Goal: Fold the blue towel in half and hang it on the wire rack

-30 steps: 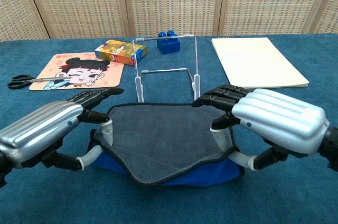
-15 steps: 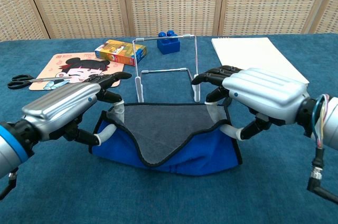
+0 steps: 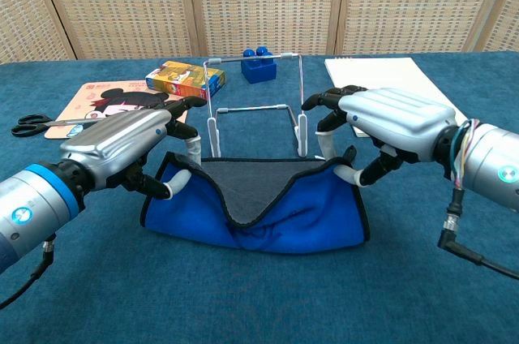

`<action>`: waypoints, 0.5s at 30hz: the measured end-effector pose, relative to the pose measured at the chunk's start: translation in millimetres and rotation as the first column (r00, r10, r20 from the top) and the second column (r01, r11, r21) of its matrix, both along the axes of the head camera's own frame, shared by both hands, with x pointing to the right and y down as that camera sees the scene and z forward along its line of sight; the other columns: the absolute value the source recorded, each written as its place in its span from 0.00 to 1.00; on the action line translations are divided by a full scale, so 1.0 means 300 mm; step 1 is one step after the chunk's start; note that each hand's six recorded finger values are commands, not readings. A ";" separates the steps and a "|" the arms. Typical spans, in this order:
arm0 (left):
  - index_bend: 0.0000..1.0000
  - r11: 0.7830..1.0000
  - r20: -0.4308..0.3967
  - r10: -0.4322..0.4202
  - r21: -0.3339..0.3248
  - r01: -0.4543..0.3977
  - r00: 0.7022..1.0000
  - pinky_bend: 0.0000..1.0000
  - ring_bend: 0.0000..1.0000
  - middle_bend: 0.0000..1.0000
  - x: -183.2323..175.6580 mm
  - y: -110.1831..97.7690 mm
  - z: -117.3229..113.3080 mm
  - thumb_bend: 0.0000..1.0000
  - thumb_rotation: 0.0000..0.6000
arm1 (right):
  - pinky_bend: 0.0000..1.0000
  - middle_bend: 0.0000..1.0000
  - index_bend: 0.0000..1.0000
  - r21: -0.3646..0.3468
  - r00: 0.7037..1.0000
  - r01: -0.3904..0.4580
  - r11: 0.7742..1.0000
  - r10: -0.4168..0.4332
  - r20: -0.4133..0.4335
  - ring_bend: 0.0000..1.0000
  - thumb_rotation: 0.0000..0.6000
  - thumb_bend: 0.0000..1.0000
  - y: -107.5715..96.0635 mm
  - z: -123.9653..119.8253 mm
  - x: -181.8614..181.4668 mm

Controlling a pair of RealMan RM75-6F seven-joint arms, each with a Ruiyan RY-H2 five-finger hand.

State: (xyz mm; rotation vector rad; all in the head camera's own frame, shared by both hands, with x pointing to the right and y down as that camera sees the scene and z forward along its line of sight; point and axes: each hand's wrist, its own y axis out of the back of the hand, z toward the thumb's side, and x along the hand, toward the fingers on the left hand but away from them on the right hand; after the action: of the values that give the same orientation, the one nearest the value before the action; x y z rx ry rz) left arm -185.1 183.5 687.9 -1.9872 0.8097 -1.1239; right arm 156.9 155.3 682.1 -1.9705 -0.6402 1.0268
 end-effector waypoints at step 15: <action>0.69 0.997 0.068 -0.068 -0.034 0.071 0.995 0.00 0.00 0.00 -0.013 -0.041 0.061 0.50 1.00 | 0.00 0.11 0.66 -0.027 0.996 -0.079 0.997 0.078 -0.049 0.00 1.00 0.50 -0.069 0.075 0.011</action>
State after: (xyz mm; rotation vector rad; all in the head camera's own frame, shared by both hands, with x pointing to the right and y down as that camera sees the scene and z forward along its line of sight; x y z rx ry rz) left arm -189.0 171.2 706.3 -1.9537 0.8343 -1.2469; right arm 160.1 134.7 704.5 -1.9526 -0.6847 1.1332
